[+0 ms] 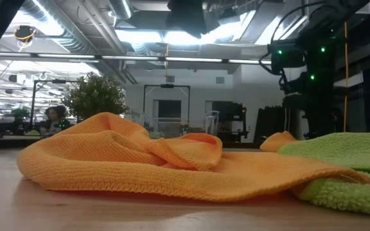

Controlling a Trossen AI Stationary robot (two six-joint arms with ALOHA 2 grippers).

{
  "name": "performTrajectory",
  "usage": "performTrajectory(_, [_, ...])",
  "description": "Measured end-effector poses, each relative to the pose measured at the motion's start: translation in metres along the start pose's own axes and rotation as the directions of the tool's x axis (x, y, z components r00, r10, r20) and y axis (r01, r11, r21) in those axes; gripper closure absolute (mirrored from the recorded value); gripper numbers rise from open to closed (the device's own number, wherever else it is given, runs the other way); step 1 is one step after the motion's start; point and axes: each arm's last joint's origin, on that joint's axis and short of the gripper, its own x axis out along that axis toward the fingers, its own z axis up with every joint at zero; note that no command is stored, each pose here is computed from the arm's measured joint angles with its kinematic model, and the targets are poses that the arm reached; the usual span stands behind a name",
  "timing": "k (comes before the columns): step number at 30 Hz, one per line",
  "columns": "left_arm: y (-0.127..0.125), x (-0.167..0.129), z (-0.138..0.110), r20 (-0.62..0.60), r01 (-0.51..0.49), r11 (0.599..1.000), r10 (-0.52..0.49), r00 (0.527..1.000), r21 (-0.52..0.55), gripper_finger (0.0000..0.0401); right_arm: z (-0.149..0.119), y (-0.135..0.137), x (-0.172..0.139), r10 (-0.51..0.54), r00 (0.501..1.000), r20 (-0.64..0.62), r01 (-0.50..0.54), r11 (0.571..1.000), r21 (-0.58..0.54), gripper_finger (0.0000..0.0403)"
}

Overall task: Fold microfiber towels
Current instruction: Fold the top orange microfiber cloth

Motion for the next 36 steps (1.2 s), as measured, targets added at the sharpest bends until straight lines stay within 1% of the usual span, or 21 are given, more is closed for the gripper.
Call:
performTrajectory(5, [0.0,0.007,-0.003,-0.017,-0.003,1.0,0.003,1.0,-0.002,0.0283,0.0,0.006,0.018,0.051,0.995,0.088,-0.057,0.997,0.057,0.0352])
performTrajectory(9, [-0.001,0.008,-0.003,-0.018,0.004,1.0,-0.004,1.0,-0.004,0.0283,-0.001,0.011,0.038,0.076,0.988,0.137,-0.085,0.995,0.06,0.0354])
performTrajectory(11, [-0.002,0.008,-0.003,-0.012,0.006,1.0,-0.006,1.0,-0.004,0.0283,0.001,0.016,0.043,0.111,0.981,0.158,-0.116,0.993,0.021,0.036])
performTrajectory(13, [-0.002,0.008,-0.003,-0.014,0.008,1.0,-0.008,1.0,-0.004,0.0283,0.004,0.022,0.045,0.187,0.968,0.169,-0.183,0.982,-0.037,0.0368])
performTrajectory(15, [-0.002,0.008,-0.003,-0.014,0.008,1.0,-0.008,1.0,-0.004,0.0283,0.007,0.029,0.045,0.291,0.941,0.17,-0.274,0.955,-0.116,0.0378])
performTrajectory(18, [-0.002,0.008,-0.003,-0.014,0.008,1.0,-0.008,1.0,-0.004,0.0283,0.006,0.039,0.045,0.43,0.895,0.119,-0.394,0.887,-0.24,0.0391])
performTrajectory(20, [-0.002,0.008,-0.003,-0.014,0.008,1.0,-0.008,1.0,-0.004,0.0283,0.003,0.045,0.043,0.516,0.854,0.068,-0.469,0.819,-0.331,0.0396])
performTrajectory(22, [-0.002,0.008,-0.003,-0.014,0.007,1.0,-0.007,1.0,-0.004,0.0283,-0.001,0.051,0.039,0.603,0.798,0.002,-0.55,0.728,-0.409,0.0397])
performTrajectory(23, [-0.002,0.008,-0.003,-0.014,0.007,1.0,-0.007,1.0,-0.004,0.0283,-0.003,0.054,0.037,0.634,0.773,-0.028,-0.583,0.692,-0.425,0.0398])
performTrajectory(24, [-0.002,0.008,-0.003,-0.014,0.008,1.0,-0.008,1.0,-0.004,0.0283,-0.006,0.056,0.036,0.652,0.756,-0.048,-0.604,0.668,-0.435,0.0397])
performTrajectory(28, [-0.002,0.008,-0.003,-0.014,0.007,1.0,-0.007,1.0,-0.001,0.0283,-0.01,0.065,0.029,0.69,0.718,-0.092,-0.645,0.61,-0.461,0.0388])
performTrajectory(32, [-0.002,0.008,-0.003,-0.014,0.007,1.0,-0.007,1.0,0.002,0.0283,-0.009,0.076,0.014,0.734,0.665,-0.136,-0.688,0.532,-0.493,0.0383])
performTrajectory(33, [-0.001,0.008,-0.003,-0.014,0.007,1.0,-0.007,1.0,0.002,0.0283,-0.007,0.078,0.01,0.736,0.663,-0.137,-0.686,0.524,-0.504,0.0384])
performTrajectory(34, [-0.001,0.008,-0.003,-0.015,0.007,1.0,-0.007,1.0,0.002,0.0283,-0.004,0.08,0.004,0.731,0.671,-0.128,-0.675,0.53,-0.514,0.0386])
performTrajectory(36, [-0.001,0.008,-0.003,-0.015,0.007,1.0,-0.007,1.0,0.002,0.0283,0.003,0.081,-0.008,0.693,0.716,-0.087,-0.626,0.582,-0.519,0.0391])
